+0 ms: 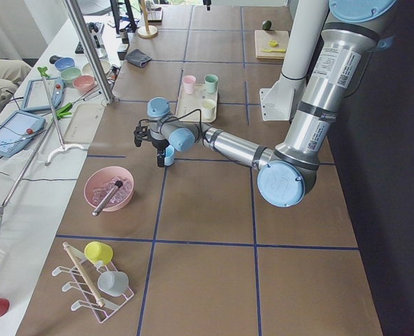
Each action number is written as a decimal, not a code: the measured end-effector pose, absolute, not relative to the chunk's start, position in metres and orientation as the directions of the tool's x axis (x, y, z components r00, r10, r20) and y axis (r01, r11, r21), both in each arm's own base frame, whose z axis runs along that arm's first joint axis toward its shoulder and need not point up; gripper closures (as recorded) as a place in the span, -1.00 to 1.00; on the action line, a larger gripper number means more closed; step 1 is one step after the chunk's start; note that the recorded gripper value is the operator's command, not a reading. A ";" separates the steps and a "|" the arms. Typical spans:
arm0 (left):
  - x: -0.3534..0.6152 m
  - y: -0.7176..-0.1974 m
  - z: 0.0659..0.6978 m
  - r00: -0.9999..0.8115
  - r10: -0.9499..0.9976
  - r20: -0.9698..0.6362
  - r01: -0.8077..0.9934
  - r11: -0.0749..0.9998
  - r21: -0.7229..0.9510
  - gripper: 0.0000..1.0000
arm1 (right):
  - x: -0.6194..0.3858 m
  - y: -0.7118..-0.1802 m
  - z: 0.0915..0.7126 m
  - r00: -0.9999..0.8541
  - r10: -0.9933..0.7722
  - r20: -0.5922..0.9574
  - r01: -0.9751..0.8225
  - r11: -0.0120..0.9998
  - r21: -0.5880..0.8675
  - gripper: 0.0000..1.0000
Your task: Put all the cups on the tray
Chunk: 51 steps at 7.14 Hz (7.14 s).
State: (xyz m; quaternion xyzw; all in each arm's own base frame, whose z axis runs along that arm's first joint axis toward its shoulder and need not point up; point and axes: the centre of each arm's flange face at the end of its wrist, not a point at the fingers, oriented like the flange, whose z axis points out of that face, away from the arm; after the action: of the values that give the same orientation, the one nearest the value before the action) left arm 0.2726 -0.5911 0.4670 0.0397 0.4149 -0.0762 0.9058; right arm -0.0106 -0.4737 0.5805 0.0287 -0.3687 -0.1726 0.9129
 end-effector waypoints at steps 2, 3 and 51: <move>0.290 -0.585 0.473 0.643 -0.111 -0.758 0.160 0.987 -0.008 -0.10 | -0.011 -0.474 0.580 0.667 -0.336 0.665 0.294 0.939 0.179 -0.99; 0.300 -0.581 0.477 0.645 -0.124 -0.754 0.158 0.987 -0.028 0.30 | -0.011 -0.474 0.581 0.667 -0.335 0.665 0.294 0.939 0.179 -0.99; -0.032 -0.443 0.626 0.721 0.054 -0.690 -0.091 0.996 -0.018 -0.99 | 0.041 -0.436 0.618 0.701 -0.151 0.697 0.151 0.987 0.061 -0.99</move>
State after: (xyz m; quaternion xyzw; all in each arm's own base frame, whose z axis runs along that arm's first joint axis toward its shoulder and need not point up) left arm -0.0322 -0.4431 0.6257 -0.0252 0.3712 0.0392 0.9274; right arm 0.0408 -0.4364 0.6178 -0.0005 -0.3780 -0.0818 0.9222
